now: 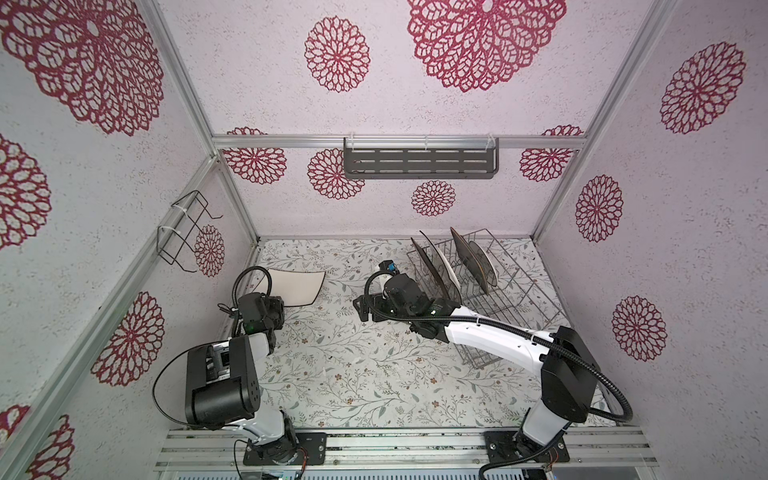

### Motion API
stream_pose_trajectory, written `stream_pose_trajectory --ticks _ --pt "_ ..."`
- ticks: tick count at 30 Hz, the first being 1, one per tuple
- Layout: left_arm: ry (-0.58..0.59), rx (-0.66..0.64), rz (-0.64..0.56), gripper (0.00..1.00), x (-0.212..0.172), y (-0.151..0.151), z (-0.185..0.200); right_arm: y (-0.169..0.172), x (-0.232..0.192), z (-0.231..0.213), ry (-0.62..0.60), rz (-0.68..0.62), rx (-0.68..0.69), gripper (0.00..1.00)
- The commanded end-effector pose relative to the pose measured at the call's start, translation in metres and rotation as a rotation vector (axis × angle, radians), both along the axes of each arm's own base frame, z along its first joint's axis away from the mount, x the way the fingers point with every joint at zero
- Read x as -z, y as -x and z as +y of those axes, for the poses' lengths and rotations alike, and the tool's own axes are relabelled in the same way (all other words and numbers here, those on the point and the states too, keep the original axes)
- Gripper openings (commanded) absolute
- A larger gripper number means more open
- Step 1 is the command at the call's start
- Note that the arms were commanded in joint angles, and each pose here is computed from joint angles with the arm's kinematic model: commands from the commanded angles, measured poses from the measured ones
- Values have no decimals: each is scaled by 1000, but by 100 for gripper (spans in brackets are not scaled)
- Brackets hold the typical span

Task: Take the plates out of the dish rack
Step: 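Lower the white square plate flat onto the table with the left gripper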

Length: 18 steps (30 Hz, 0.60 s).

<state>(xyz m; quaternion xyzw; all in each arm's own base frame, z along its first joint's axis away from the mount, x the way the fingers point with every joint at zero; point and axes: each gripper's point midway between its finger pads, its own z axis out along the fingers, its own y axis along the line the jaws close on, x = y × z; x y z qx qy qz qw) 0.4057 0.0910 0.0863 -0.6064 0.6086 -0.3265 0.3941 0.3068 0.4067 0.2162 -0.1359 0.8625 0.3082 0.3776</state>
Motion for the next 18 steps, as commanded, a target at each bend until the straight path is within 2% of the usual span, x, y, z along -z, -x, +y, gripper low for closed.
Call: stream_pose_trajectory --ticks 1,18 --pt "-61 7 -231 0 -67 -30 9 -2 -18 3 -15 -36 -10 99" --pt "-45 -16 -200 0 -51 -31 12 -2 -15 1 -6 -33 4 99"
